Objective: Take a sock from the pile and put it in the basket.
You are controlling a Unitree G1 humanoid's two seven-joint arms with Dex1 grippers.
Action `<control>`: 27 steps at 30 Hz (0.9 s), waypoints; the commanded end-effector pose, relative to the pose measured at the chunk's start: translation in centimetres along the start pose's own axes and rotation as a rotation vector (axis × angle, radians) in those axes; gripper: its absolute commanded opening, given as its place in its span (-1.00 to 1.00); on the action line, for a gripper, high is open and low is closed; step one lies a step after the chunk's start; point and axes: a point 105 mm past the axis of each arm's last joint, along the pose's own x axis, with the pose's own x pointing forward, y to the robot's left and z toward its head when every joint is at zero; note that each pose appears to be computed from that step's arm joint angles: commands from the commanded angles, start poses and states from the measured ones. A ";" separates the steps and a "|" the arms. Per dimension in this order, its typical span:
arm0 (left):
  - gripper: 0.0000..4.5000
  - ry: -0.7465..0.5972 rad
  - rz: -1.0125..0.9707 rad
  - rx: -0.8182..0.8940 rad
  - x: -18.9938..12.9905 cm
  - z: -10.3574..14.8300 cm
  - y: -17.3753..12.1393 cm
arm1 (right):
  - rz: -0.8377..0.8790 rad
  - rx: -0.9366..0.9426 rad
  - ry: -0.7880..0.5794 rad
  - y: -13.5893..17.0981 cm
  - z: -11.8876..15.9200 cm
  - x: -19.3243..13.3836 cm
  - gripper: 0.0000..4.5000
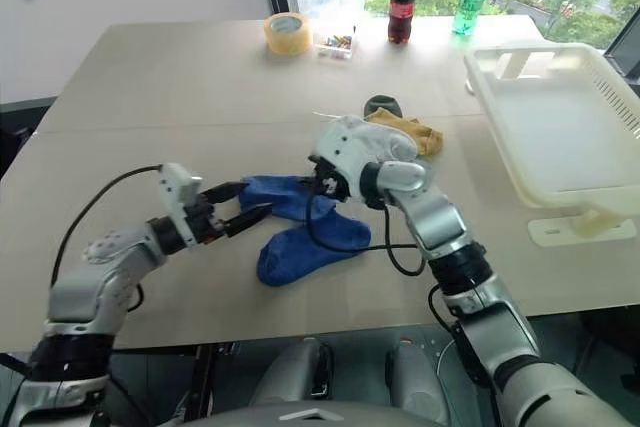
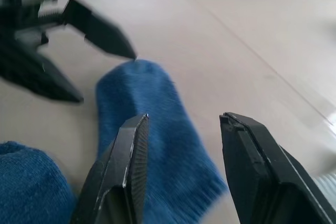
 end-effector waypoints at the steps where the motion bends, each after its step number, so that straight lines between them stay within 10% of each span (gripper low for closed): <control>1: 0.90 0.066 0.079 0.069 1.5 -0.7 1.8 | -0.076 0.107 0.095 -0.4 -2.3 -0.8 -0.03; 5: 0.51 0.108 0.062 0.087 2.4 -1.6 1.8 | -0.047 0.164 0.170 0.4 -4.6 -0.2 0.00; 11: -0.50 0.068 0.016 0.045 1.9 -1.6 0.6 | -0.072 0.168 0.158 -0.4 -4.6 -0.2 -0.90; 14: -0.97 -0.008 0.006 -0.023 0.9 -0.6 0.0 | -0.064 0.154 0.097 -0.9 -2.8 -1.0 -1.00; 27: -0.97 0.048 -0.284 -0.252 -5.4 0.8 -6.4 | 0.095 0.166 0.089 4.8 -0.5 -8.9 -1.00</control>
